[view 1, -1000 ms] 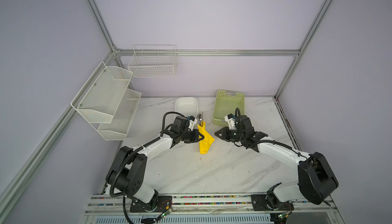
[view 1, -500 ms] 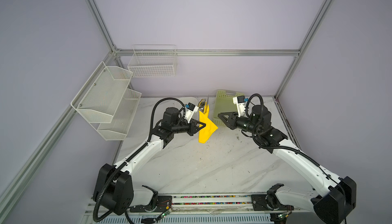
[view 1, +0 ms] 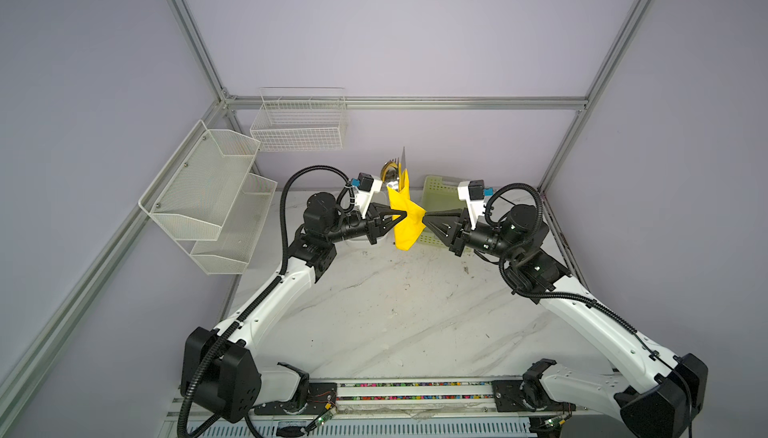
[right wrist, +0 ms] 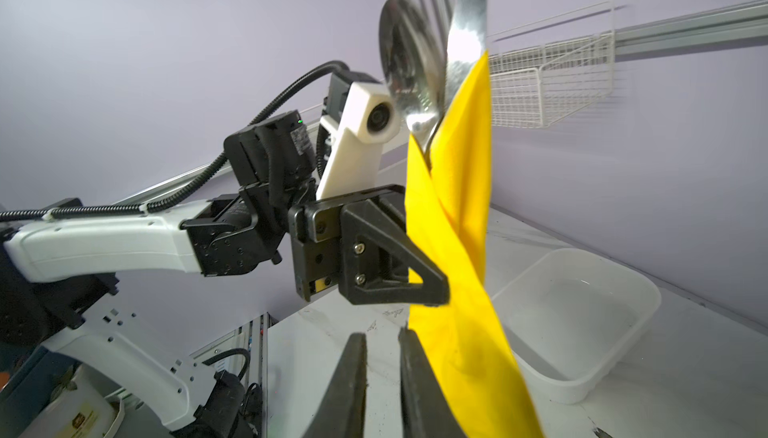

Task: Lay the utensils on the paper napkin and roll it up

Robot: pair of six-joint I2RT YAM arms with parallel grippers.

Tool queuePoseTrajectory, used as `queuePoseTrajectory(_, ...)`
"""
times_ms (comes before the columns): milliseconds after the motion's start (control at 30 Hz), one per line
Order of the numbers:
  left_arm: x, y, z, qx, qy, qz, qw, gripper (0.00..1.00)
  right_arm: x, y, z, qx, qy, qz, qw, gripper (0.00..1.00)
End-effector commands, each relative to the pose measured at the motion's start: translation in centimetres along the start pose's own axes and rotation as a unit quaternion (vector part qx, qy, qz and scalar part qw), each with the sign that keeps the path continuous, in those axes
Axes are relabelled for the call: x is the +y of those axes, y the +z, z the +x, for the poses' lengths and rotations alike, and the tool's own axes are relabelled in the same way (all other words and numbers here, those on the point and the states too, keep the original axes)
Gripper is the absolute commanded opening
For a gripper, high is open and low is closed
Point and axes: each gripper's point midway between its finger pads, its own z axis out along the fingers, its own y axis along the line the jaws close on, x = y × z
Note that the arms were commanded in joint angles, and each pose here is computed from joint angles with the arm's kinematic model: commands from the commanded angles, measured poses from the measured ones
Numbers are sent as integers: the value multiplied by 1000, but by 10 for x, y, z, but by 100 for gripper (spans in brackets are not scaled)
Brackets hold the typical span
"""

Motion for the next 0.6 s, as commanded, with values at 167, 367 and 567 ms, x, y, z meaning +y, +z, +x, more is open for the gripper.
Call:
queuePoseTrajectory(167,-44,-7,-73,-73,91,60,991,0,3,11,7,-4,-112,8,994,19)
queuePoseTrajectory(367,-54,-10,-73,-72,102,81,989,0,-11,16,8,1,-120,40,992,22)
queuePoseTrajectory(567,-61,-12,-74,-71,106,98,987,0,-12,15,5,1,-123,47,991,22)
